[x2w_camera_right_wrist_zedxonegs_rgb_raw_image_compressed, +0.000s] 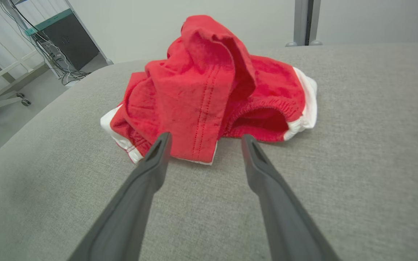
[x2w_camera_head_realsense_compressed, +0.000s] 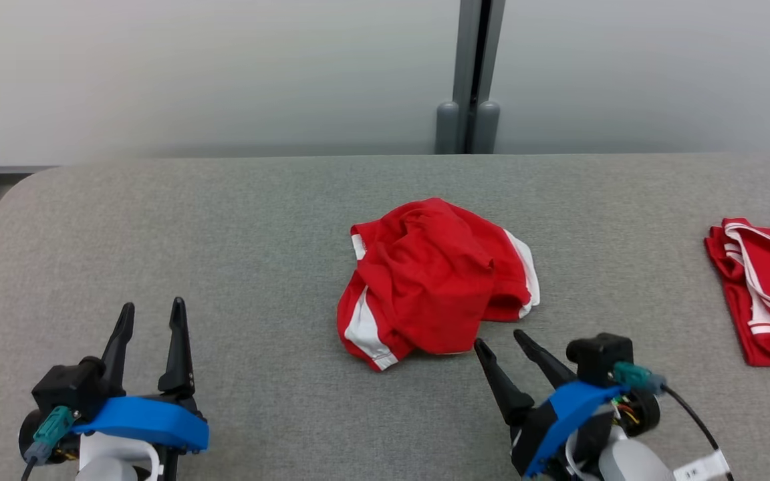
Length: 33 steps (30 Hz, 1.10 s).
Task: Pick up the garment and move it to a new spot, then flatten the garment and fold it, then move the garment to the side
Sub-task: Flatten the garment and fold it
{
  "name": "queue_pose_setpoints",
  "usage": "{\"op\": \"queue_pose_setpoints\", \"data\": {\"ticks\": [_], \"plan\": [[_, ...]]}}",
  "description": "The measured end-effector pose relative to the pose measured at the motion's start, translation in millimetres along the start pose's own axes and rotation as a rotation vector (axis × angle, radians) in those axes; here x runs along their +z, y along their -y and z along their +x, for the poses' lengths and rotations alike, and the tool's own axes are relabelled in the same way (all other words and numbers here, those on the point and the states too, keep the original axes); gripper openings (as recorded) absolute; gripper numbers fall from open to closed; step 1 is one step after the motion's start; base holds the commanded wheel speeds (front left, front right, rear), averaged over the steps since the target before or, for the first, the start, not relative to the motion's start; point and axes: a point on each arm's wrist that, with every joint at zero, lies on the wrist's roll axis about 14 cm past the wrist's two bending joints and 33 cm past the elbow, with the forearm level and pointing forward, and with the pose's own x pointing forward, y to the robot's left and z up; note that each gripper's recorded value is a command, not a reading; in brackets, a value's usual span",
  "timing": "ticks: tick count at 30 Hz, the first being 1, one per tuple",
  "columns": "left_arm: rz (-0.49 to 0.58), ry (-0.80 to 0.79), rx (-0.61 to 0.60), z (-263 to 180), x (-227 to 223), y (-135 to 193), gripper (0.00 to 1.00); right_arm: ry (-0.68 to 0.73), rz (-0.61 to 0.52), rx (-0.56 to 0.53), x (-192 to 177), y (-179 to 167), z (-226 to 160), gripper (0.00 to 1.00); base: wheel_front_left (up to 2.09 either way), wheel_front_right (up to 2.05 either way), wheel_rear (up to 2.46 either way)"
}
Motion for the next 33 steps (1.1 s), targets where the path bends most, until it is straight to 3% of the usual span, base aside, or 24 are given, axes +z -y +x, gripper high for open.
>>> {"op": "queue_pose_setpoints", "data": {"ticks": [10,20,21,22,23,29,33], "plan": [[0.015,0.003,0.022,4,2,-11,1.00,0.011,0.057,0.030,16,-1,50,1.00,0.00,0.00,0.00],[0.017,-0.001,0.048,0,1,-20,1.00,-0.007,0.041,0.062,17,-9,74,1.00,0.00,0.00,0.00],[0.018,-0.002,0.050,0,1,-20,1.00,-0.001,0.039,0.070,19,-12,76,0.83,0.00,0.00,0.00],[0.017,-0.001,0.050,0,1,-20,1.00,0.017,0.039,0.074,23,-13,77,0.36,0.00,0.00,0.00],[0.017,0.000,0.050,0,1,-20,1.00,0.027,0.035,0.080,26,-15,78,0.00,0.00,0.00,0.00],[0.023,0.018,0.041,-1,8,-17,1.00,0.156,0.027,0.050,57,-5,75,0.00,0.00,0.00,0.00],[0.023,0.025,0.035,-3,9,-14,1.00,0.246,-0.011,-0.033,87,32,63,0.00,0.00,0.00,0.00]]}}
